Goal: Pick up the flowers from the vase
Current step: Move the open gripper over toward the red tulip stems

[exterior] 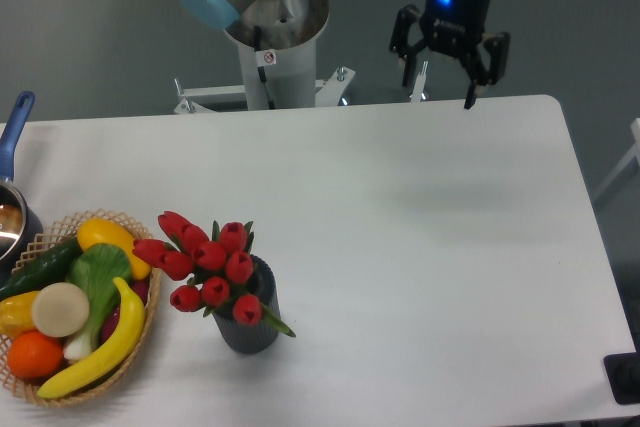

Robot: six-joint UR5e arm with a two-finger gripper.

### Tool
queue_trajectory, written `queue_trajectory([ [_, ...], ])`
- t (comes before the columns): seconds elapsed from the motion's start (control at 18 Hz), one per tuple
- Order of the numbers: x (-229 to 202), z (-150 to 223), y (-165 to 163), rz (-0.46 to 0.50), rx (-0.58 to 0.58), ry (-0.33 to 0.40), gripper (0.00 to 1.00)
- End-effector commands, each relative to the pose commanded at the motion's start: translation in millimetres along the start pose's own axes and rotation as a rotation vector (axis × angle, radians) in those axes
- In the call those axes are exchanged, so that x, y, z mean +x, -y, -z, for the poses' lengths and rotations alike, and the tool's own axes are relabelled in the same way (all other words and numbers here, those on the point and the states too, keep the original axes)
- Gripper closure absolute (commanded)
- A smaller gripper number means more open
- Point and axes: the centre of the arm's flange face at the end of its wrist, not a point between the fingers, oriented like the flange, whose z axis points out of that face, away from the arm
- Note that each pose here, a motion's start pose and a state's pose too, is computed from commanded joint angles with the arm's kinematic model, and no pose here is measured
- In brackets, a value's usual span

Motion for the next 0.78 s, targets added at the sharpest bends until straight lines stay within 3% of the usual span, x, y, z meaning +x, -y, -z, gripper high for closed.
queue_trajectory([
  [0.33,2,-20,23,0.087,0.147,-0.036,0.0],
  [0.44,2,-22,28,0.084,0.202,-0.055,0.0],
  [0.78,15,-48,52,0.032,0.213,-0.107,0.0],
])
